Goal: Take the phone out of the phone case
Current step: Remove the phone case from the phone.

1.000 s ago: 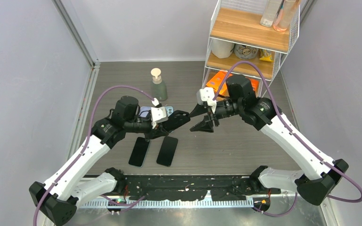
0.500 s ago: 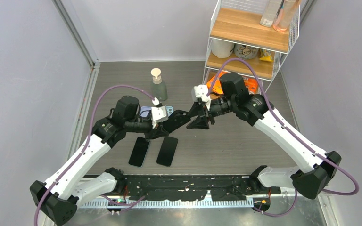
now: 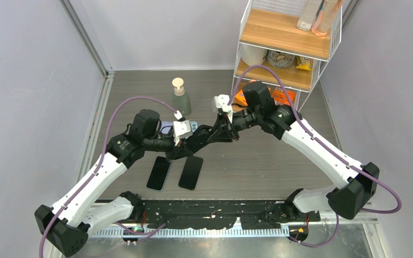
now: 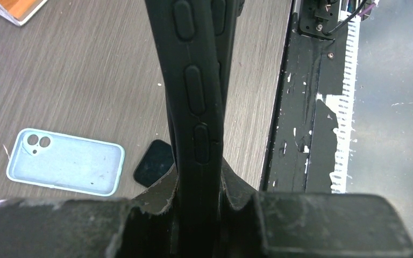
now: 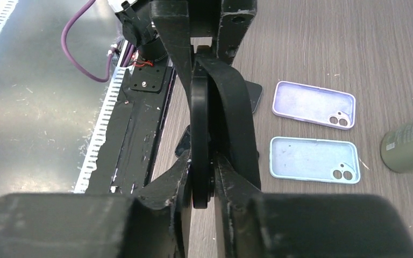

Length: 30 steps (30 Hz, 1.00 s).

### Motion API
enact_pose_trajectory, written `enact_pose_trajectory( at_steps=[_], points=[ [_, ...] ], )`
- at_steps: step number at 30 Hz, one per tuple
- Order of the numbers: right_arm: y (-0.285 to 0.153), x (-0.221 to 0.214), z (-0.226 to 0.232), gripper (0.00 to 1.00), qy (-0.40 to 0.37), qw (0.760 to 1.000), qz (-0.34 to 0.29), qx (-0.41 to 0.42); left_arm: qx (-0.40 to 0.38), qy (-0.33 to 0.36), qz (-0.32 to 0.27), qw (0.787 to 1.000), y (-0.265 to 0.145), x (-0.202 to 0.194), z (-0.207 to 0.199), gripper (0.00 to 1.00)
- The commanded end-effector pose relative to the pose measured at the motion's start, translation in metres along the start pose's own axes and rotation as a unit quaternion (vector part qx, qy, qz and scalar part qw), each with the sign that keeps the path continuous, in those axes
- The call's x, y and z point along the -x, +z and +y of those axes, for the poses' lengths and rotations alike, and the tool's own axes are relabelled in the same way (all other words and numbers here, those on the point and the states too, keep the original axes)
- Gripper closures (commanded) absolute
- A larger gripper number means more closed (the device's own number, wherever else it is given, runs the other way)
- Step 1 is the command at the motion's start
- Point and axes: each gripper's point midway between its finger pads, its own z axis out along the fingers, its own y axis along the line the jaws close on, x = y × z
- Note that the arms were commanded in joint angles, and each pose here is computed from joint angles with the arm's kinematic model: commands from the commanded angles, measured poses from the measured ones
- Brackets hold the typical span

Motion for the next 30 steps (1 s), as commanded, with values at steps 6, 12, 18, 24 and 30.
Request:
enact_pose_trajectory(
  at_steps=[6, 12, 18, 24, 30],
  points=[
    [0.008, 0.001, 0.014, 0.95, 0.006, 1.000, 0.005, 0.026, 0.049, 0.068, -0.095, 0.992, -0.008, 0.057, 0.019, 0.80],
    [-0.004, -0.002, 0.010, 0.95, -0.033, 0.999, 0.022, -0.019, 0.068, 0.068, -0.091, 0.991, -0.014, 0.055, 0.021, 0.36],
    [-0.014, -0.006, 0.010, 0.95, -0.061, 0.996, 0.035, -0.048, 0.070, 0.065, -0.093, 0.991, -0.025, 0.063, 0.017, 0.16],
    [-0.017, -0.011, 0.010, 0.95, -0.076, 0.995, 0.043, -0.056, 0.037, 0.053, -0.115, 0.991, -0.031, 0.089, 0.005, 0.14],
    [-0.016, -0.013, 0.010, 0.95, -0.075, 0.995, 0.044, -0.053, -0.002, 0.031, -0.149, 0.988, -0.032, 0.119, -0.005, 0.14]
  ],
)
